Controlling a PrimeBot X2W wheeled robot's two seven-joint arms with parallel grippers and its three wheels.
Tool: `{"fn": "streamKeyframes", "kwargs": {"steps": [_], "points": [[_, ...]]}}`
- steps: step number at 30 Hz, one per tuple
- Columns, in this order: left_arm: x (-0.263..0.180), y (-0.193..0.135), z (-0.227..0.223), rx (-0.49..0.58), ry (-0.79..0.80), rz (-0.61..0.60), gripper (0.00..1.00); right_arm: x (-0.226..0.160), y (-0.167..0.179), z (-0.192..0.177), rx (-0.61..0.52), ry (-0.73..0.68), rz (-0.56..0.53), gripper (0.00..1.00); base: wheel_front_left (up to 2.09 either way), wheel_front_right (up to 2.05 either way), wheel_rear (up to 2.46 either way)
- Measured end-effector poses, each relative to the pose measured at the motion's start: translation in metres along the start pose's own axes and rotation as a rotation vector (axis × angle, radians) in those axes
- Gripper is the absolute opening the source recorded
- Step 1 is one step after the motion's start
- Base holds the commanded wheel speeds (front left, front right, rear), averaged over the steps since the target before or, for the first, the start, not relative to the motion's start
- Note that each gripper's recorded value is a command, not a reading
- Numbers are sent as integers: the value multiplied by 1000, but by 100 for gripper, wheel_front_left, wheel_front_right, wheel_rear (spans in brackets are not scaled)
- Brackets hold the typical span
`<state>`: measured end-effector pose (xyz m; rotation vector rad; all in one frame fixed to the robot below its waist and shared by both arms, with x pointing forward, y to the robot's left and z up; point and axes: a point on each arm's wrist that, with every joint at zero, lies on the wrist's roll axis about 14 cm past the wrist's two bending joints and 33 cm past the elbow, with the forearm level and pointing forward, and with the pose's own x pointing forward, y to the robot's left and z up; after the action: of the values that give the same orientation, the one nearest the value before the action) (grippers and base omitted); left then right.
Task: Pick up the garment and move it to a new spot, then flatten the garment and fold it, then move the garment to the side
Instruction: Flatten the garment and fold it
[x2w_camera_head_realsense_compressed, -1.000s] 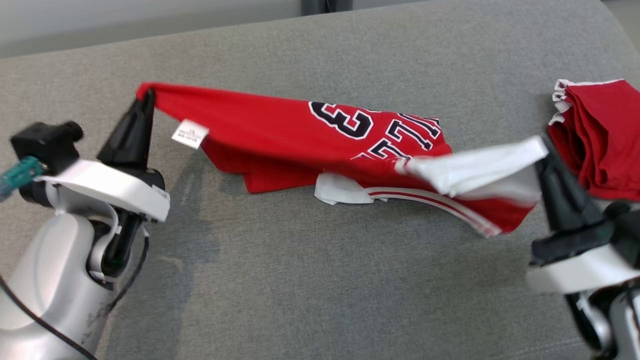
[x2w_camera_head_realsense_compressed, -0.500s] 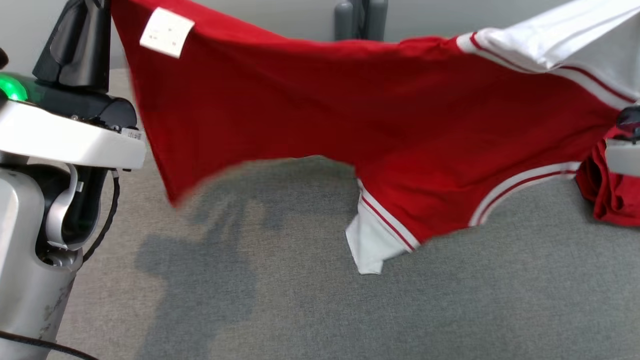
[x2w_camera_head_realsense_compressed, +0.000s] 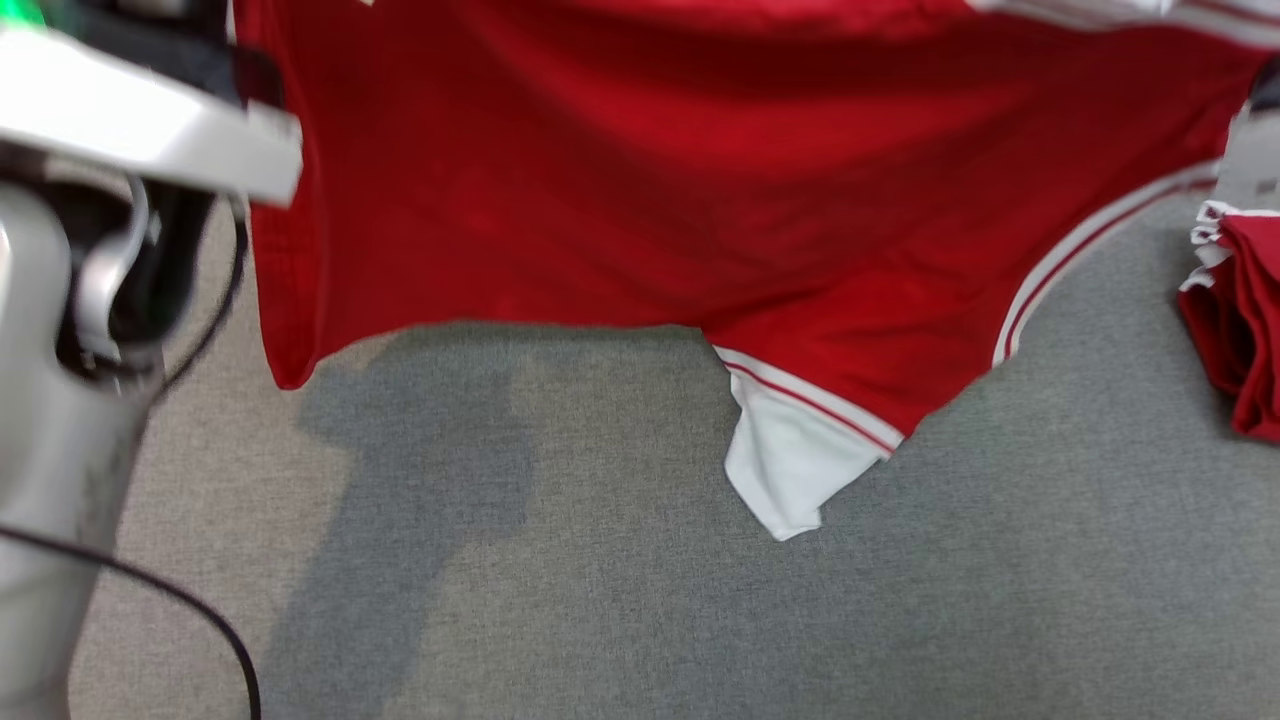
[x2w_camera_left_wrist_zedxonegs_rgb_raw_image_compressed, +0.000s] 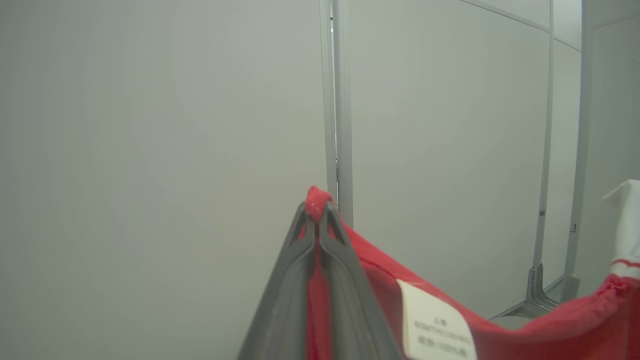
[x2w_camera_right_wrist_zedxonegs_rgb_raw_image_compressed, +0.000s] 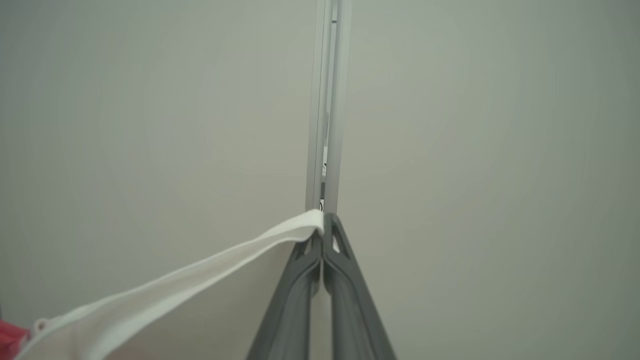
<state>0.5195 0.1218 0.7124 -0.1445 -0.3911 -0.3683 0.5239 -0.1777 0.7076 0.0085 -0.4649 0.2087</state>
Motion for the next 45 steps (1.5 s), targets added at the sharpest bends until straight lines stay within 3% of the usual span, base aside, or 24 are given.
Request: {"fn": "streamKeyframes", "kwargs": {"steps": [11, 15, 20, 23, 32, 35, 39, 45], "points": [[93, 37, 16, 78, -89, 26, 0, 105, -2, 19, 65, -109, 13, 0, 0, 0, 0], [116, 55, 19, 74, -130, 67, 0, 135, -2, 35, 151, -204, -11, 0, 0, 0, 0], [124, 76, -8, 58, -97, 112, 0, 149, 12, 6, 195, -145, -2, 0, 0, 0, 0], [121, 82, -42, 35, -34, 125, 0, 147, 19, -32, 200, -61, 9, 0, 0, 0, 0], [36, 99, -198, -100, 303, 246, 0, 74, 25, -182, 304, 279, -45, 0, 0, 0, 0], [5, 97, -224, -152, 355, 287, 0, 35, 29, -219, 353, 379, -73, 0, 0, 0, 0], [-45, 92, -249, -218, 396, 346, 0, -30, 41, -256, 429, 499, -106, 0, 0, 0, 0], [-112, 75, -262, -253, 452, 395, 0, -96, 50, -262, 476, 575, -135, 0, 0, 0, 0]]}}
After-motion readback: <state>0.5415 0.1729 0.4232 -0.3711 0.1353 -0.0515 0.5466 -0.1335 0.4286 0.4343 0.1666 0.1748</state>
